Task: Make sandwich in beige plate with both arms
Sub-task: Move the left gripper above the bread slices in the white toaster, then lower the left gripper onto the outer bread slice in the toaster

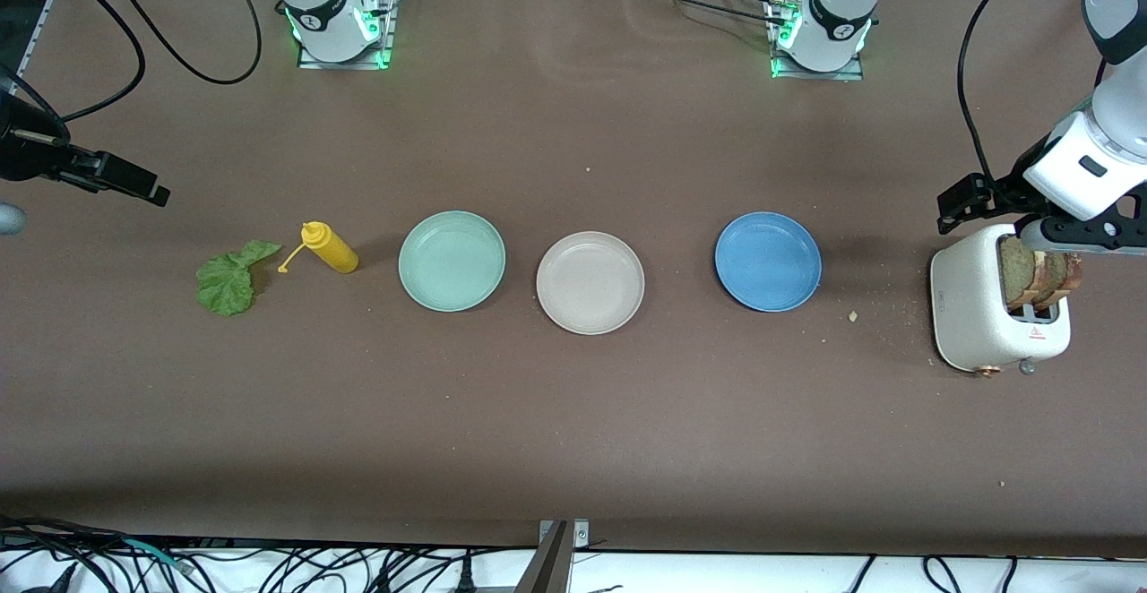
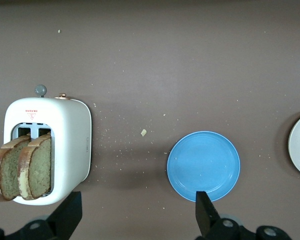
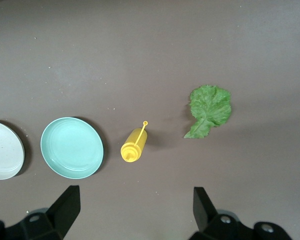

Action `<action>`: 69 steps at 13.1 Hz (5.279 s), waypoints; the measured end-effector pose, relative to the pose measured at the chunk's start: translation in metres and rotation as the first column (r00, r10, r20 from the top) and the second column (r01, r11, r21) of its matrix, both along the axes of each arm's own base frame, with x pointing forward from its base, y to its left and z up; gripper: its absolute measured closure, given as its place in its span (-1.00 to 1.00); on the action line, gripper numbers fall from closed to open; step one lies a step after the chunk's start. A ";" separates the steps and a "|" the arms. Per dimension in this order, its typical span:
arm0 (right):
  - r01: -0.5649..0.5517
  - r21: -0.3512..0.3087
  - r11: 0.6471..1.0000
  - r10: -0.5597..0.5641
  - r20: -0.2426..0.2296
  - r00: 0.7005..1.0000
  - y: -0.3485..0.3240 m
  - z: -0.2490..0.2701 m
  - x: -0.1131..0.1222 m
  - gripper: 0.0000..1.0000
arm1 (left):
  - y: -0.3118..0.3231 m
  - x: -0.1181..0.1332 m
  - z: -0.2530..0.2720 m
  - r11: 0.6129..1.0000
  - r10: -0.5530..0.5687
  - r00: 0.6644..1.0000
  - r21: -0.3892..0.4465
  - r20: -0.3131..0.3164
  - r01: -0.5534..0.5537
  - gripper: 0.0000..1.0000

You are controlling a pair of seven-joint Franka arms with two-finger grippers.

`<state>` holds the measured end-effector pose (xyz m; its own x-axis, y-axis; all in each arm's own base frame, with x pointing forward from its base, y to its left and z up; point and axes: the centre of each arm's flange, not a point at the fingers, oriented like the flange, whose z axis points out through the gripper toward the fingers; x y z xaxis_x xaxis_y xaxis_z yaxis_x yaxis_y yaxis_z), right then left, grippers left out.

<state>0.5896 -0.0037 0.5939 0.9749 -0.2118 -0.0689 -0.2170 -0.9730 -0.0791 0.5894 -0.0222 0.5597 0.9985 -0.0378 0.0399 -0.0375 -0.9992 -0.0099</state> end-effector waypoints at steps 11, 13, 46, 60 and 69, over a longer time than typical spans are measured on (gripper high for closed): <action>0.004 -0.001 1.000 -0.004 0.006 1.000 -0.003 0.000 0.001 -1.00 | 0.000 0.001 -0.002 1.000 0.000 1.000 0.000 -0.003 0.000 -1.00; 0.003 -0.011 1.000 -0.003 0.005 1.000 -0.004 0.000 0.001 -1.00 | 0.003 0.001 -0.002 1.000 0.005 1.000 0.000 -0.003 -0.005 -1.00; -0.005 -0.057 0.998 0.006 0.005 1.000 -0.008 0.000 0.001 -1.00 | 0.019 0.002 0.012 0.999 0.033 0.999 0.000 0.015 -0.033 -1.00; -0.053 -0.060 0.997 0.054 0.022 0.998 -0.007 -0.005 0.003 -1.00 | 0.025 0.004 0.025 0.998 0.068 0.997 -0.003 0.040 -0.068 -1.00; -0.056 -0.061 0.997 0.058 0.024 0.998 -0.007 -0.008 0.004 -1.00 | 0.017 0.017 -0.013 0.996 0.095 0.995 -0.001 -0.030 -0.095 -1.00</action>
